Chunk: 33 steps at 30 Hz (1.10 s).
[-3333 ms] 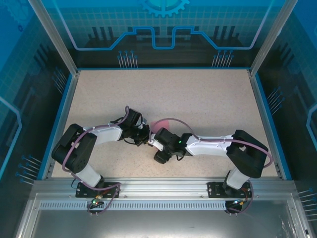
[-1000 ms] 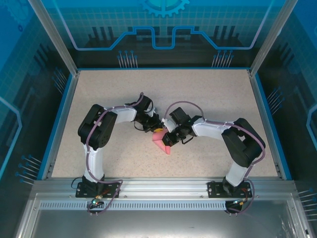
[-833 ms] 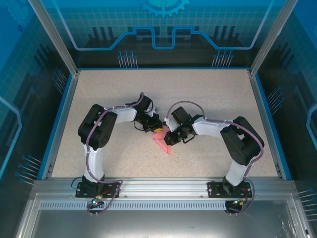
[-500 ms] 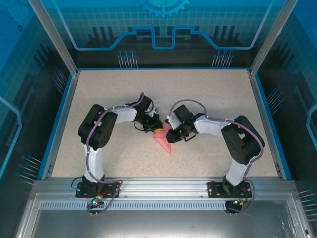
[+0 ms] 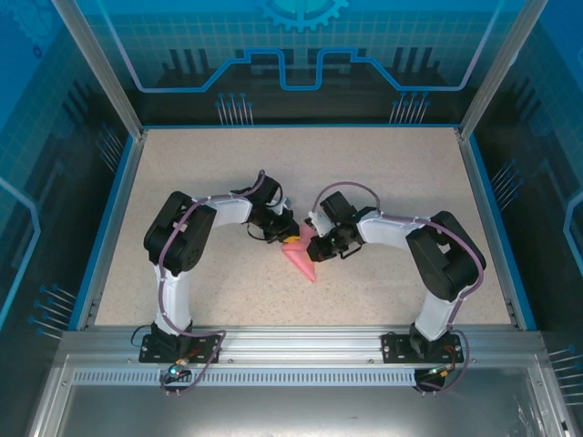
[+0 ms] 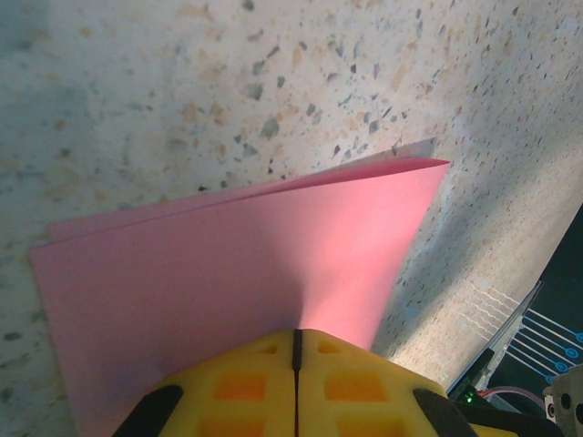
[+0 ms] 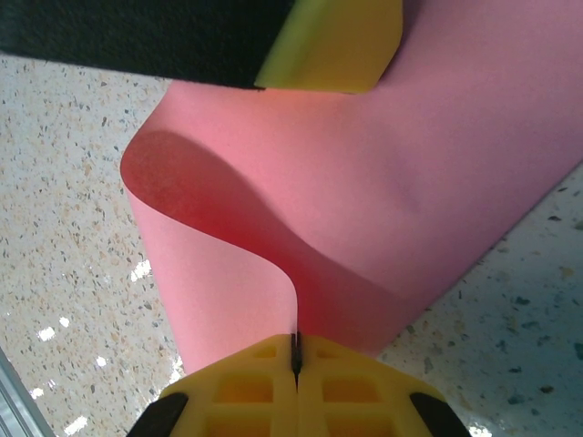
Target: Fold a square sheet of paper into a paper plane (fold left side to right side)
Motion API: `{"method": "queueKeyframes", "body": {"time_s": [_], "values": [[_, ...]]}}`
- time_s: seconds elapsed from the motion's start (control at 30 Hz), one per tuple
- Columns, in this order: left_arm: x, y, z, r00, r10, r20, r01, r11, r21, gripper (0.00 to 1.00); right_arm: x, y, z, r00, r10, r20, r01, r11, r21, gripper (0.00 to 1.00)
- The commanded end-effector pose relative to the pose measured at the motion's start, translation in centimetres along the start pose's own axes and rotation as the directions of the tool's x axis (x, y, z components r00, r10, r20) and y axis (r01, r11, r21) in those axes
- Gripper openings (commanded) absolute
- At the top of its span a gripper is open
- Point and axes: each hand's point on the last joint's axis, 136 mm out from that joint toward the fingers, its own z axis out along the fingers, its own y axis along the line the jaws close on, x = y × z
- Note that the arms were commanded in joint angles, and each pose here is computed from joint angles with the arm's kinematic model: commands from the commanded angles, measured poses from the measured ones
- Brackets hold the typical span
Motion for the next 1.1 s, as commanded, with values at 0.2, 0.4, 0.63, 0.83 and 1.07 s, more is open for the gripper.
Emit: {"method": "queueKeyframes", "body": {"time_s": [0.2, 0.4, 0.63, 0.83, 1.07], "values": [[1.65, 3.01, 1.77, 0.997, -0.046, -0.065, 0.040, 0.995, -0.092, 0.06, 0.62, -0.66, -0.30, 0.999, 0.037, 0.004, -0.037, 0.999, 0.004, 0.00], [1.65, 2.96, 1.74, 0.997, -0.044, -0.065, 0.038, 0.995, -0.093, 0.07, 0.39, -0.78, -0.32, 0.999, 0.037, 0.006, -0.037, 0.999, 0.012, 0.00], [1.68, 2.96, 1.73, 0.997, -0.043, -0.065, 0.037, 0.995, -0.094, 0.07, 0.39, -1.08, -0.20, 0.999, 0.043, 0.000, -0.043, 0.999, 0.028, 0.00], [1.66, 3.02, 1.69, 0.997, -0.046, -0.065, 0.040, 0.995, -0.096, 0.07, 0.51, -1.05, -0.41, 0.999, 0.040, 0.006, -0.041, 0.999, 0.031, 0.00], [1.73, 3.11, 1.73, 0.997, -0.046, -0.066, 0.039, 0.994, -0.100, 0.07, 0.43, -1.00, -0.50, 0.999, 0.044, 0.010, -0.044, 0.999, 0.028, 0.00]]}}
